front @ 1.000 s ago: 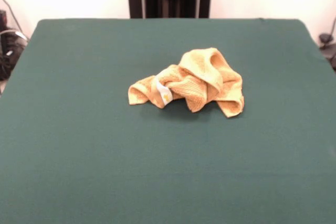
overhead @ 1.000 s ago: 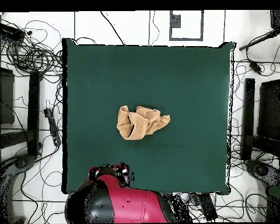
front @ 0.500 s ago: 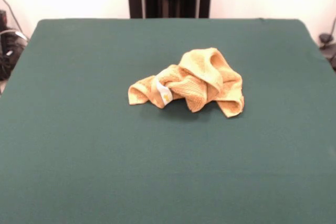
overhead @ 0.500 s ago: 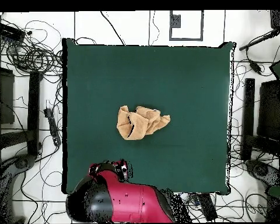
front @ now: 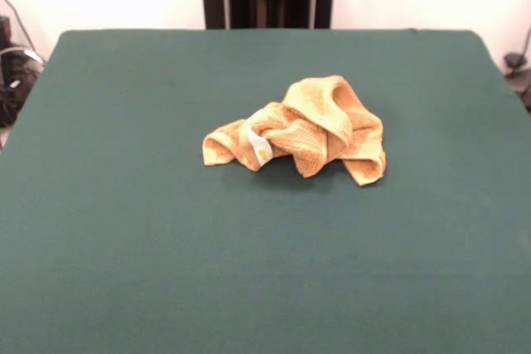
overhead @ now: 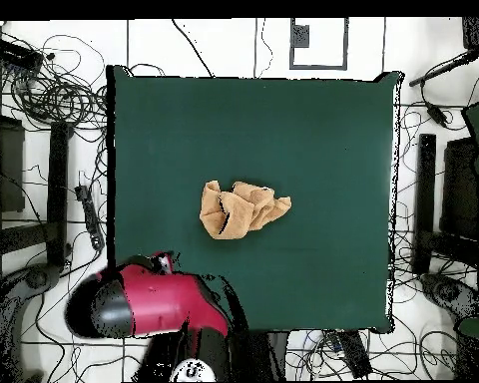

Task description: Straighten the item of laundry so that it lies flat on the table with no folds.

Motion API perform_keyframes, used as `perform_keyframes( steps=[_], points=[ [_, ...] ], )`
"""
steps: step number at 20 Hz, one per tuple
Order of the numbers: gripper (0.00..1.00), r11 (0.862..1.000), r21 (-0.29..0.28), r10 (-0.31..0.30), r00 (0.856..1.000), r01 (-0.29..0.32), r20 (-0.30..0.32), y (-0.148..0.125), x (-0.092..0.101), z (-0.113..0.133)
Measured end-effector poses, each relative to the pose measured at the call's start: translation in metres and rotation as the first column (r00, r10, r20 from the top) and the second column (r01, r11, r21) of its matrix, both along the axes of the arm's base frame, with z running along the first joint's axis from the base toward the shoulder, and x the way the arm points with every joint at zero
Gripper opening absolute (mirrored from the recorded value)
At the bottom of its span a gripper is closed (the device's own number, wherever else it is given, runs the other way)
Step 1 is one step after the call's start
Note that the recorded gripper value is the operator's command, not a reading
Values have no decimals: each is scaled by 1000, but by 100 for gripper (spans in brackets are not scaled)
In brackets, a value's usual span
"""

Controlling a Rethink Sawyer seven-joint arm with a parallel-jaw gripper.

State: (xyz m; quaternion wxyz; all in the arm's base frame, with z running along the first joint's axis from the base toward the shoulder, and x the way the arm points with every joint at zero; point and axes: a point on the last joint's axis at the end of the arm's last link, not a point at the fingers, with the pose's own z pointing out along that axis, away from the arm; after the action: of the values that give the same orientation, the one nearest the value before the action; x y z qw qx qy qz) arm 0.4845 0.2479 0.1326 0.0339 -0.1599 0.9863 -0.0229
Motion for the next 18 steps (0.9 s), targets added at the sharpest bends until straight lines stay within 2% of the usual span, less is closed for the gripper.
perform_keyframes(
  steps=[4,9,13,18],
  points=[
    [100,1000,-9,17,1000,-17,3,42,12,-27],
    [100,1000,-11,-25,999,25,31,86,33,-57],
    [100,997,2,-79,996,79,43,100,47,-69],
    [100,989,18,-146,988,145,44,97,60,-75]
  ],
)
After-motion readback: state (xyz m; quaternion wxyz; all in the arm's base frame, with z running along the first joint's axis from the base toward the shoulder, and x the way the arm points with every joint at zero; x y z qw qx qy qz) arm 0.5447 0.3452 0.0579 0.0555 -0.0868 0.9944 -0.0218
